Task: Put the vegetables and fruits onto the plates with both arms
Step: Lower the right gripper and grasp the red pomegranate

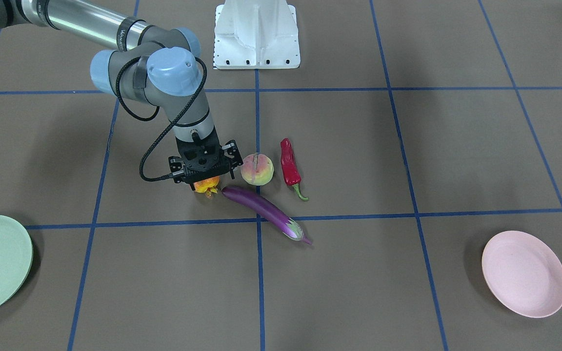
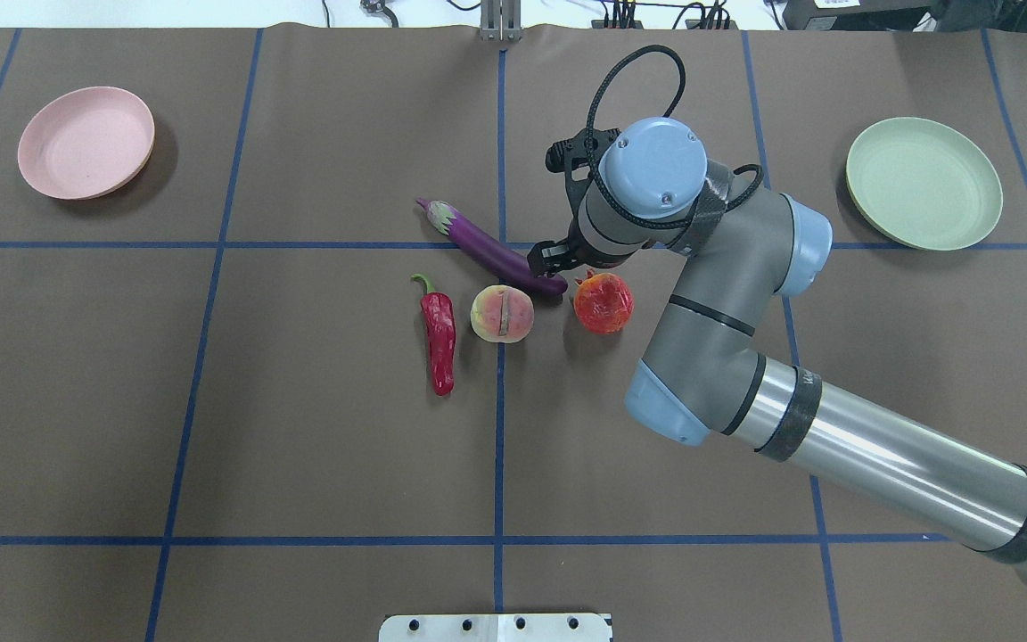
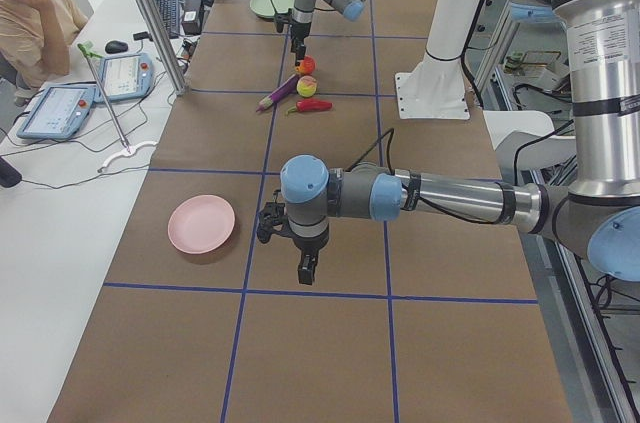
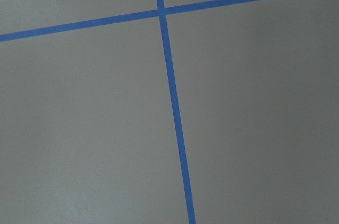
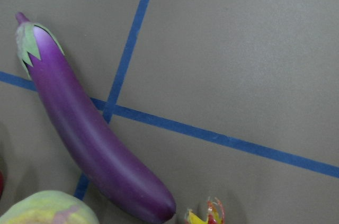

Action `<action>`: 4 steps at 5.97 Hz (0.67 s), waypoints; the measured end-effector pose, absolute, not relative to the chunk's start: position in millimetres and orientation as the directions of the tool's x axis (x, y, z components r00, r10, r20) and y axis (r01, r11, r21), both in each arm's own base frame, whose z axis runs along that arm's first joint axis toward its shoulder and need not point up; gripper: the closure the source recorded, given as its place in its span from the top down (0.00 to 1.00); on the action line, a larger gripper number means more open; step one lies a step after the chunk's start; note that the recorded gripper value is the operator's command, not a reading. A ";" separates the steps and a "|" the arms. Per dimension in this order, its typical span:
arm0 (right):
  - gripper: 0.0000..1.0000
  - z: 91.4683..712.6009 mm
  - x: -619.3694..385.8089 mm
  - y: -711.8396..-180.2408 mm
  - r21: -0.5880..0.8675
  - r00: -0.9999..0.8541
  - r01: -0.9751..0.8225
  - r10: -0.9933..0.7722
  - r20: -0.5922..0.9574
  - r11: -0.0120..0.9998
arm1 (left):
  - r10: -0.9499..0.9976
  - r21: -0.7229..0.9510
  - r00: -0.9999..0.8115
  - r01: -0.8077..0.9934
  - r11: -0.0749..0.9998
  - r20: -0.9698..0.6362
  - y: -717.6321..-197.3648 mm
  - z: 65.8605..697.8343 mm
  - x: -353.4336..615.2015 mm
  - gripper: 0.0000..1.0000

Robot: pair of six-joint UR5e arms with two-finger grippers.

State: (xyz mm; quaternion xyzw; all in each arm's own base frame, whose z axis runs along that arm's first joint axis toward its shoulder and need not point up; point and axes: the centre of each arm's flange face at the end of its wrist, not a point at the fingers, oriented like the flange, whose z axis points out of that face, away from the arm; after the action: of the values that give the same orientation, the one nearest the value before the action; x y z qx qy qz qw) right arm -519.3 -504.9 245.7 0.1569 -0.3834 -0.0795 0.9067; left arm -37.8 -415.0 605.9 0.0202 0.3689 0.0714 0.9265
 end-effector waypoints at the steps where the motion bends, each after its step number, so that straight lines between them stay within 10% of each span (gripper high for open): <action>1: 0.97 257.0 -519.9 -502.7 0.350 0.711 0.024 -0.262 0.653 0.936 | 0.148 0.090 0.718 -0.117 0.989 -0.681 -415.2 606.0 -37.7 1.00; 4: 0.97 276.7 -529.0 -491.0 0.356 0.735 0.036 -0.266 0.623 0.934 | 0.153 0.098 0.717 -0.117 0.988 -0.680 -418.0 603.3 -37.6 1.00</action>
State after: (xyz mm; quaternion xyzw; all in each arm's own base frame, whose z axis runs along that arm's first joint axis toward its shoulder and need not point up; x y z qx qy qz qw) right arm -529.0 -491.0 276.7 0.1623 -0.3543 -0.0823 0.9173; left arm -37.6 -418.0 603.3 0.0239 0.3688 0.0729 0.9263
